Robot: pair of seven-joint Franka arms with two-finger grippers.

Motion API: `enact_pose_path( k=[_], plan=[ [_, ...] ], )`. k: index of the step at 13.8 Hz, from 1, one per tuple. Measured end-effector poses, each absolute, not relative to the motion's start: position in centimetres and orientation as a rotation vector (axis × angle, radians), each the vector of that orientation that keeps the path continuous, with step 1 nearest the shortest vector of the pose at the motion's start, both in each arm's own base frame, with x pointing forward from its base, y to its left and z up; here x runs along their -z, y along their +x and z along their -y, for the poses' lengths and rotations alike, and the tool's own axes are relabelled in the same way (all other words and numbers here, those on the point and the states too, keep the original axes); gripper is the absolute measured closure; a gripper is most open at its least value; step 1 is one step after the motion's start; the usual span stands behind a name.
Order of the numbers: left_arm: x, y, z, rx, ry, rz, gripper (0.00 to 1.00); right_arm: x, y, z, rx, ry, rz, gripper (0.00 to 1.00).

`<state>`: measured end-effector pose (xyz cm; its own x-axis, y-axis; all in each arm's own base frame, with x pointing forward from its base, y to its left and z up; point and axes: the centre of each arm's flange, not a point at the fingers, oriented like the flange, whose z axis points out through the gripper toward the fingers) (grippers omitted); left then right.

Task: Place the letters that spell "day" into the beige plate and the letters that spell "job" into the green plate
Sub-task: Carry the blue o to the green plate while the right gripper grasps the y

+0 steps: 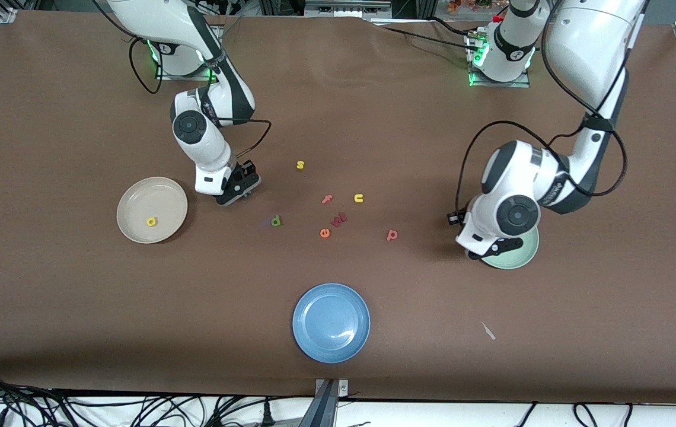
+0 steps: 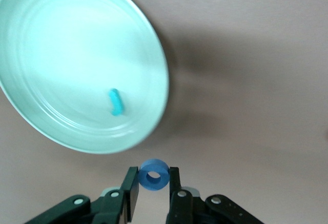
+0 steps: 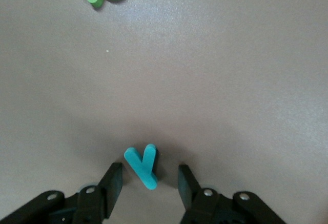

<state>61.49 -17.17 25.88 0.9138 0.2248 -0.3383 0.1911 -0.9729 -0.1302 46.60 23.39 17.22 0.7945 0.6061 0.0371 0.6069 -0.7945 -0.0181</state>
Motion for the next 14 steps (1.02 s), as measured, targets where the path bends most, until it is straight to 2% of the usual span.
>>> enact_pose_path(
  k=[8,12,13,14],
  plan=[
    [-24.3,63.4,3.2,-0.597,-3.041,-0.049,0.74,-17.3,46.6,-23.5,0.048,-2.947,0.999,0.51],
    [-18.4,63.1,3.2,-0.599,-3.068,-0.08,0.74,-17.4,46.6,-23.7,0.055,-2.945,1.003,0.53],
    [-17.5,63.0,3.3,-0.597,-3.072,-0.082,0.74,-17.4,46.6,-23.8,0.057,-2.944,1.005,0.56],
    [-17.0,62.9,3.4,-0.597,-3.074,-0.083,0.67,-17.4,46.6,-23.9,0.058,-2.943,1.007,0.56]
  ],
)
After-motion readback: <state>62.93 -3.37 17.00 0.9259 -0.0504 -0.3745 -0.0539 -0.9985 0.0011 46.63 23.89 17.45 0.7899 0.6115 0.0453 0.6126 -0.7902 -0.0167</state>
